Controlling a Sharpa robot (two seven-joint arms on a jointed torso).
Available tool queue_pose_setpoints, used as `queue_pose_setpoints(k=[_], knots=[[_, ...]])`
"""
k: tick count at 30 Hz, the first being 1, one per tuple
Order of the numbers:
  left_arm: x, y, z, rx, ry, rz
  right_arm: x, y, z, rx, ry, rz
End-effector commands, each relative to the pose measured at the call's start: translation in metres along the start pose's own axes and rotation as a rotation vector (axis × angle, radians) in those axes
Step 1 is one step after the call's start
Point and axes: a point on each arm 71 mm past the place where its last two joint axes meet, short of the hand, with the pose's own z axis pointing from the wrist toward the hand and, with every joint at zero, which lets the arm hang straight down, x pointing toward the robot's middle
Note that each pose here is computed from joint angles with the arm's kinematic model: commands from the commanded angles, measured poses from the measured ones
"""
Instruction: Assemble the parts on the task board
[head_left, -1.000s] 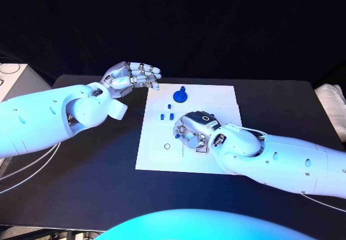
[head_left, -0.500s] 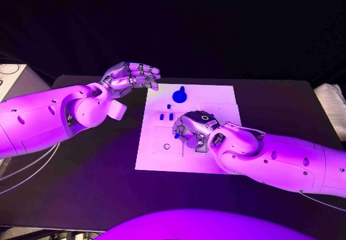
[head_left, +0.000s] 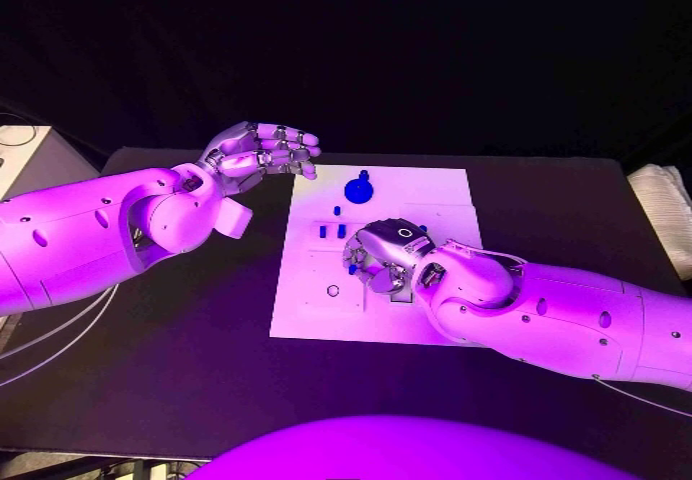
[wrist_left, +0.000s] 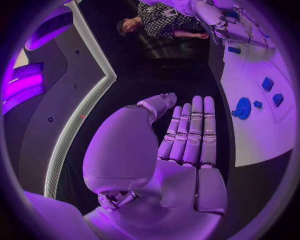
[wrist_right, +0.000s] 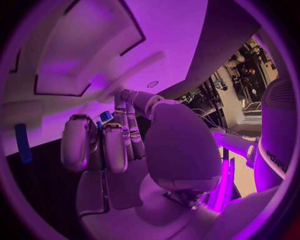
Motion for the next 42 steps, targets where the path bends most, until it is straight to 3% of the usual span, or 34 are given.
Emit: queue_pose_setpoints(k=[1, 10, 20, 35, 42], knots=[[0.0020, -0.0007, 0.0003, 0.004, 0.017, -0.008, 0.007, -0.001, -0.002, 0.000, 0.056, -0.029], [0.0014, -0.0006, -0.0003, 0.002, 0.017, -0.008, 0.006, -0.002, -0.004, -0.005, 0.041, -0.026], [0.0009, -0.0004, -0.0002, -0.001, 0.016, -0.008, -0.002, -0.006, -0.007, 0.003, -0.060, 0.002], [-0.0009, -0.0001, -0.0005, -0.004, 0.010, -0.005, -0.026, -0.023, -0.038, 0.041, -0.171, 0.036], [-0.0006, -0.0003, -0.0007, -0.002, 0.013, -0.007, -0.053, -0.048, -0.054, 0.092, -0.195, 0.038]])
